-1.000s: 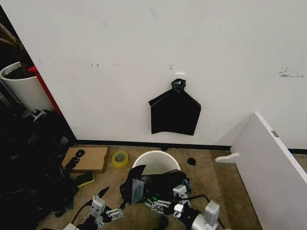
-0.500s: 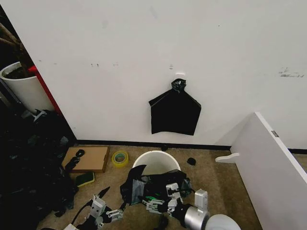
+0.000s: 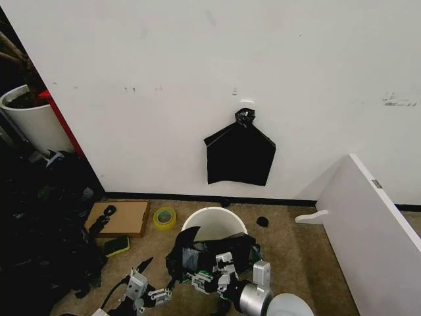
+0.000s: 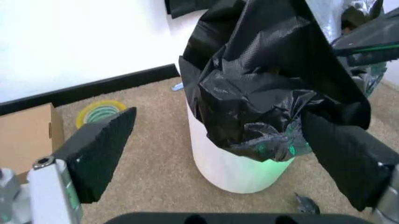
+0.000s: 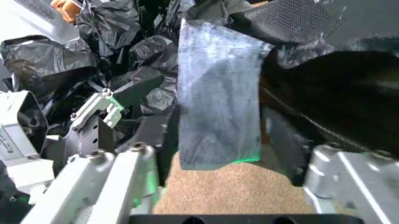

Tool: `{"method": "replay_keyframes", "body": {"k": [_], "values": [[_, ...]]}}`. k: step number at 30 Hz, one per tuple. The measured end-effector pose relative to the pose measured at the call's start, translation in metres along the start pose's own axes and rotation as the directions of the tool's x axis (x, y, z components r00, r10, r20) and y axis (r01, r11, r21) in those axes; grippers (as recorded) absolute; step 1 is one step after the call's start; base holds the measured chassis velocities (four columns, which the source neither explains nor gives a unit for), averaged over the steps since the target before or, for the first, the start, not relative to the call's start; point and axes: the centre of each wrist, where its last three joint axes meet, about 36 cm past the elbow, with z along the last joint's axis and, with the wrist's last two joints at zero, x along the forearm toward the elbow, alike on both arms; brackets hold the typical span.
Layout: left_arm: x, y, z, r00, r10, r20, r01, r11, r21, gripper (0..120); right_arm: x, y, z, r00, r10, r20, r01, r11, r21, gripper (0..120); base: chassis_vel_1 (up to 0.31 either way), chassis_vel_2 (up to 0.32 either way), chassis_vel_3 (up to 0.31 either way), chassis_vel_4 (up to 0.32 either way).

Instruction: Place the garbage bag over the trash bin.

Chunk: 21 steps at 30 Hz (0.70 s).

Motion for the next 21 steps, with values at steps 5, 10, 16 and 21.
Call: {"method": "replay_keyframes", "body": {"k": [5, 10, 16, 21], "values": [[0.001, 0.000, 0.000, 1.000, -0.006, -0.001, 0.006, 1.000, 0.003, 100, -0.002, 0.001, 0.001, 1.000, 0.005, 0.009, -0.005, 1.000, 0.016, 27, 0.000, 0.000, 0.000, 0.000], [0.003, -0.001, 0.001, 1.000, -0.013, 0.000, 0.013, 1.000, 0.008, 100, -0.004, 0.001, 0.003, 1.000, 0.018, 0.022, -0.018, 0.999, 0.035, 8, 0.000, 0.000, 0.000, 0.000], [0.006, 0.000, 0.001, 1.000, -0.015, 0.002, 0.015, 1.000, -0.003, 100, -0.007, 0.003, 0.002, 0.998, 0.033, 0.058, -0.034, 0.999, 0.021, 0, 0.000, 0.000, 0.000, 0.000], [0.013, -0.002, 0.004, 1.000, -0.011, -0.010, 0.011, 1.000, -0.008, 100, -0.010, 0.004, -0.003, 0.995, 0.042, 0.090, -0.042, 0.999, -0.001, 0, 0.000, 0.000, 0.000, 0.000]]}}
